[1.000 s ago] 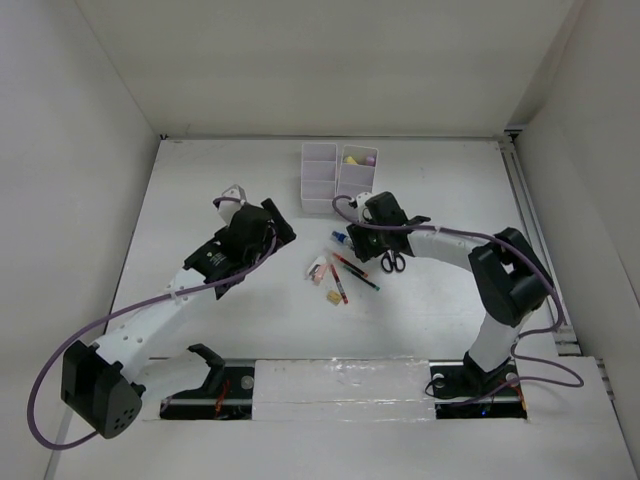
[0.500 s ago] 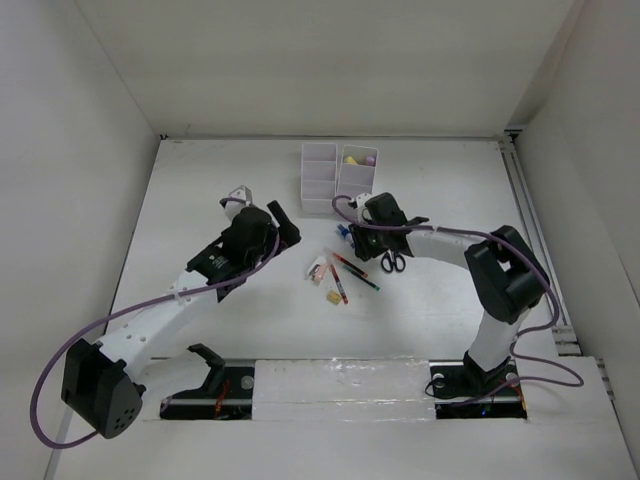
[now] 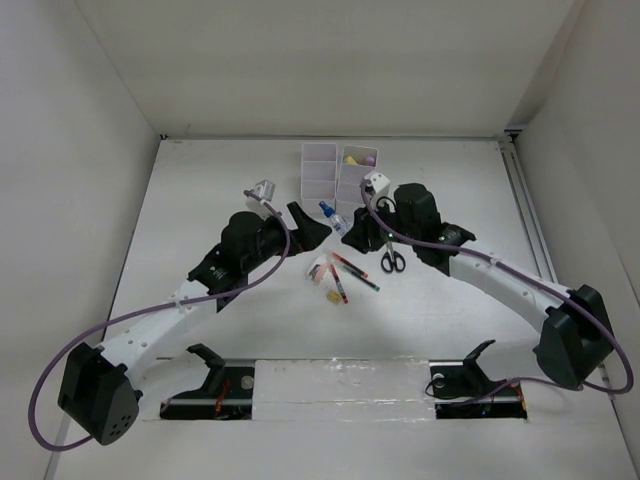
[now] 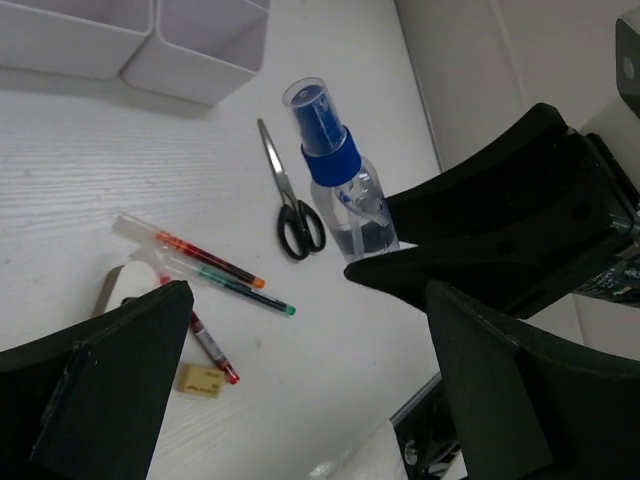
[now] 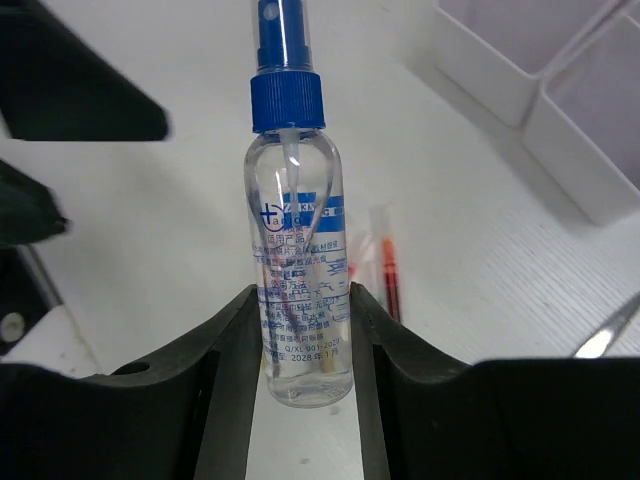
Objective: Sort the stationery into containers
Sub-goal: Pick up the stationery from the center of the board, then place the stationery in the storage box.
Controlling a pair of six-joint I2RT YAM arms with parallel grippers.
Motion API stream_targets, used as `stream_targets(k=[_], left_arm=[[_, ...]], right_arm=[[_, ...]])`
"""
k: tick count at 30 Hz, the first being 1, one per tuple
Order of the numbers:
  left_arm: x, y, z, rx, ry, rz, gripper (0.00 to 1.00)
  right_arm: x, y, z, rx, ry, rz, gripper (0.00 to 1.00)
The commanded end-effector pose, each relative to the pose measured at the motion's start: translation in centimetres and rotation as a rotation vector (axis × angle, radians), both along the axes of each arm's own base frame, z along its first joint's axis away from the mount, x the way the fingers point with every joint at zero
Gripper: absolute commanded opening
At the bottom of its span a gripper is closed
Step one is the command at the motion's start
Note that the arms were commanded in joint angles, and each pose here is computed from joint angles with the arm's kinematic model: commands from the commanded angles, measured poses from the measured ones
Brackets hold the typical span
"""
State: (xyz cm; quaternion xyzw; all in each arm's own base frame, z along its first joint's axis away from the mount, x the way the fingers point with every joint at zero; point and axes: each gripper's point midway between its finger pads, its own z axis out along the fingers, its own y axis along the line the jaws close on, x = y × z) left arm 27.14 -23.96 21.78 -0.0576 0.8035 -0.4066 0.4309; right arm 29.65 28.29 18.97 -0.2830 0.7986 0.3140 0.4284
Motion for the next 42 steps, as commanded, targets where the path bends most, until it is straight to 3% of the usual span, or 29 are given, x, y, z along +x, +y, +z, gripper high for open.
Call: stream_targets(k=[1, 5, 8, 16, 17, 18, 20, 21, 22, 23, 24, 30, 32, 33, 39, 42], left_arm=[[-1.0, -2.0, 4.0, -0.121, -0.141, -0.128, 1.00], [-1.1, -2.6, 5.0, -0.156, -0.169, -0.160, 0.99], [-1.2, -3.1, 4.9, -0.174, -0.155, -0.182, 0.91], [-1.3, -3.1, 4.8, -0.185, -0.154, -0.180, 0.44], [-1.3, -3.1, 4.8, -0.185, -0.154, -0.180, 0.36], [-1.3, -3.1, 4.8, -0.185, -0.154, -0.180, 0.20], [-1.0, -3.0, 5.0, -0.182, -0.153, -0.165, 0.04], [-0.4, -2.6, 5.4, -0.169, -0.167, -0.133, 0.00], [0.1, -2.5, 5.2, -0.158, -0.158, -0.108, 0.00], [0.7, -2.3, 5.5, -0.120, -0.173, -0.092, 0.00], [1.8, -1.7, 5.7, -0.091, -0.184, -0.035, 0.00], [8.9, 0.8, 8.3, 0.123, -0.264, 0.244, 0.00], [11.7, 1.4, 6.9, 0.200, -0.253, 0.341, 0.00], [13.1, 1.8, 8.2, 0.196, -0.268, 0.387, 0.00], [19.4, 1.5, 5.2, 0.332, -0.269, 0.514, 0.00], [21.8, 2.0, 6.1, 0.348, -0.287, 0.568, 0.00]], right_arm=[[-2.4, 3.0, 4.4, 0.151, -0.049, 0.132, 0.00], [-4.1, 4.4, 6.9, 0.214, -0.085, 0.197, 0.00], [-4.7, 5.0, 8.8, 0.266, -0.111, 0.226, 0.00], [-5.1, 5.9, 10.4, 0.333, -0.113, 0.253, 0.00], [-5.1, 5.9, 10.4, 0.337, -0.105, 0.251, 0.00], [-4.9, 6.1, 10.2, 0.338, -0.106, 0.251, 0.00], [-5.3, 6.3, 10.7, 0.358, -0.109, 0.272, 0.05], [-5.4, 6.4, 10.9, 0.364, -0.115, 0.282, 0.16], [-5.3, 6.4, 11.1, 0.369, -0.122, 0.283, 0.33], [-5.4, 6.4, 10.6, 0.363, -0.113, 0.282, 0.86], [-5.3, 6.0, 10.5, 0.361, -0.118, 0.263, 1.00], [-1.5, -1.0, 8.3, 0.280, -0.107, -0.143, 1.00], [-0.8, -3.3, 8.0, 0.267, -0.118, -0.251, 1.00], [-1.2, -3.6, 8.0, 0.265, -0.116, -0.252, 1.00], [-2.9, -6.0, 8.1, 0.233, -0.134, -0.271, 1.00], [-3.7, -6.1, 7.4, 0.225, -0.138, -0.241, 1.00]])
